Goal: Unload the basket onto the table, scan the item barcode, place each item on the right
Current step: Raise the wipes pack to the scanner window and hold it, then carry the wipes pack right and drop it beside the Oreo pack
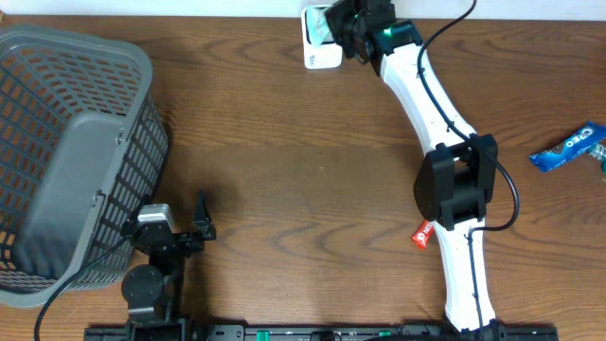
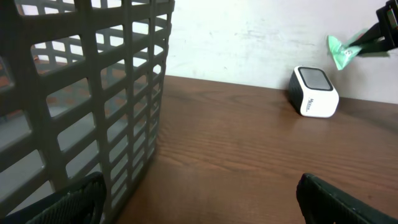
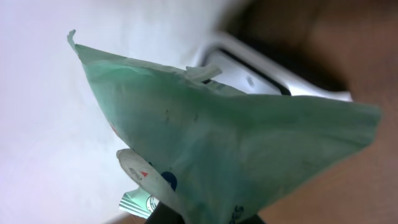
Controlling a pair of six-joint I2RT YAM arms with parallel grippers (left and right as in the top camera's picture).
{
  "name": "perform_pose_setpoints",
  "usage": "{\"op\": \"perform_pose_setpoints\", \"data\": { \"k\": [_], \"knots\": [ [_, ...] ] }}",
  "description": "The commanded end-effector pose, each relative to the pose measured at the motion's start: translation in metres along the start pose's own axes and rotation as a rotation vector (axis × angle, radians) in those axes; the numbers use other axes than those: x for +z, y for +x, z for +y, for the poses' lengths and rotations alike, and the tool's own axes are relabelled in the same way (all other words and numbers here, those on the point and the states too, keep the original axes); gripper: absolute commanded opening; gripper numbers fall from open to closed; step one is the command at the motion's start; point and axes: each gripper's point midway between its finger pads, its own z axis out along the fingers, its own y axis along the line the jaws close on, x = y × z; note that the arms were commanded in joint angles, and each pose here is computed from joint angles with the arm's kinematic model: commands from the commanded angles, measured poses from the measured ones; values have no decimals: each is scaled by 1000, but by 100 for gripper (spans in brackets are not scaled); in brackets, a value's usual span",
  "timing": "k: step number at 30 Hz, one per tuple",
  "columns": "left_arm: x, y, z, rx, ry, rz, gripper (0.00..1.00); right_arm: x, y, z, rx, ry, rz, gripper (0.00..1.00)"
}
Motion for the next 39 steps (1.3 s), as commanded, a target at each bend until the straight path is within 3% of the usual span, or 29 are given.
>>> {"op": "perform_pose_setpoints", "data": {
  "k": [1, 13, 25, 31, 35, 39],
  "knots": [
    [1, 16, 0, 14, 6, 54, 98, 1, -22, 10, 16, -29, -140, 2],
    [1, 16, 0, 14, 6, 54, 98, 68, 0, -28, 184, -63, -92, 2],
    [1, 16, 0, 14, 6, 54, 98, 68, 3, -24, 177, -75, -50, 2],
    [1, 16, 0, 14, 6, 54, 98, 23, -29, -16, 143, 35, -59, 2],
    [1, 16, 0, 14, 6, 54, 98, -41, -65, -16, 84, 158, -108, 1],
    [1, 16, 0, 14, 6, 54, 98, -114, -112, -52, 112, 367, -216, 1]
  ]
}}
